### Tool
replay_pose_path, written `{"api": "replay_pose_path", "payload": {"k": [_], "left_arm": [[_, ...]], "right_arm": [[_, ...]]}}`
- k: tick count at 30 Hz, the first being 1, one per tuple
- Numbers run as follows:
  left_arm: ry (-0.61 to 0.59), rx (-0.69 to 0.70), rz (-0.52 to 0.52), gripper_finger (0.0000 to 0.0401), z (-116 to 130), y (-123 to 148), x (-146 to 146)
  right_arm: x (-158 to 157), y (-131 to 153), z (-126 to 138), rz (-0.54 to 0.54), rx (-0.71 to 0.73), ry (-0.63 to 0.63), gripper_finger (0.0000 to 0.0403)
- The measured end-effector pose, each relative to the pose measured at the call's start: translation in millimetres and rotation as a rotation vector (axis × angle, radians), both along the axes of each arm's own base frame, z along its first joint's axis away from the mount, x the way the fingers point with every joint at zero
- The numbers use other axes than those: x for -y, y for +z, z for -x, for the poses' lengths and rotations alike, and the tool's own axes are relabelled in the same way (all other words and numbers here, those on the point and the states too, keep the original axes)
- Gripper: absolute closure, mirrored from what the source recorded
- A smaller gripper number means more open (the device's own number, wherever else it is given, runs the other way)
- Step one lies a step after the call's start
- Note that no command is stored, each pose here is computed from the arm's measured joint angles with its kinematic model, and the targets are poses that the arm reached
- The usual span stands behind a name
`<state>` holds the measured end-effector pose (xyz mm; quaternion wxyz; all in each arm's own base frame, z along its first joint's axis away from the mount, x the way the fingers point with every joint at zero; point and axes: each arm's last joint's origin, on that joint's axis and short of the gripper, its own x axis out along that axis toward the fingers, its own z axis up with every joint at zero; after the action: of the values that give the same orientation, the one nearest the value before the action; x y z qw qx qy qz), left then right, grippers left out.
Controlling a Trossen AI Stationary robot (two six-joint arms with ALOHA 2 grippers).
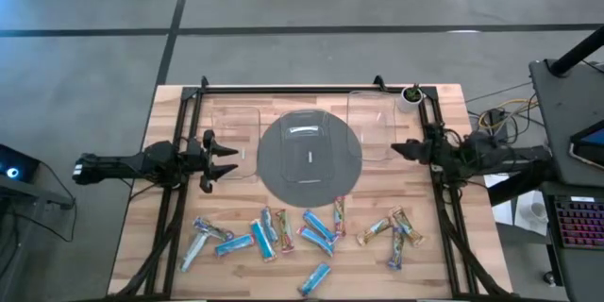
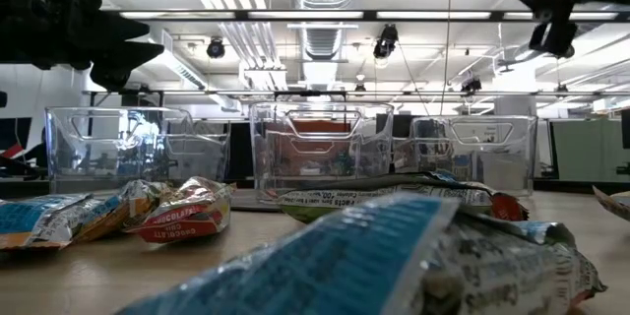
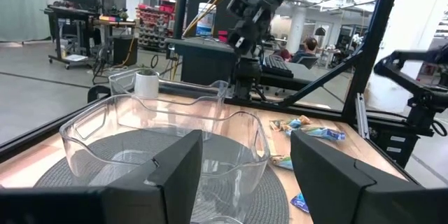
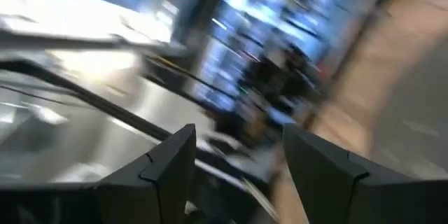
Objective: Pick and place Granola Bars by type
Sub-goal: Put the yellow granola bar into the right transparent bin
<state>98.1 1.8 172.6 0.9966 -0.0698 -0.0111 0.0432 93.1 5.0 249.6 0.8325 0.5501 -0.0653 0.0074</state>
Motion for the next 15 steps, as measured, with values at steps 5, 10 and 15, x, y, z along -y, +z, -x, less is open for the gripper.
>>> {"api": "replay_pose_path", "payload": {"k": [5, 10, 15], "left_arm": [[0.0, -0.002, 0.0, 0.0201, 0.0, -0.2, 0.0], [0.0, -0.004, 0.0, 0.0201, 0.0, -0.3, 0.0], [0.0, -0.003, 0.0, 0.0201, 0.0, -0.3, 0.0]], "right_arm": [[-16.0, 9.6, -14.7, -0.07, -0.602, 0.127, 0.0198], [-43.2, 14.1, -29.7, -0.102, -1.086, 0.34, 0.0197], [-72.9, 2.5, -45.0, -0.065, -1.408, 0.37, 0.0197]]}}
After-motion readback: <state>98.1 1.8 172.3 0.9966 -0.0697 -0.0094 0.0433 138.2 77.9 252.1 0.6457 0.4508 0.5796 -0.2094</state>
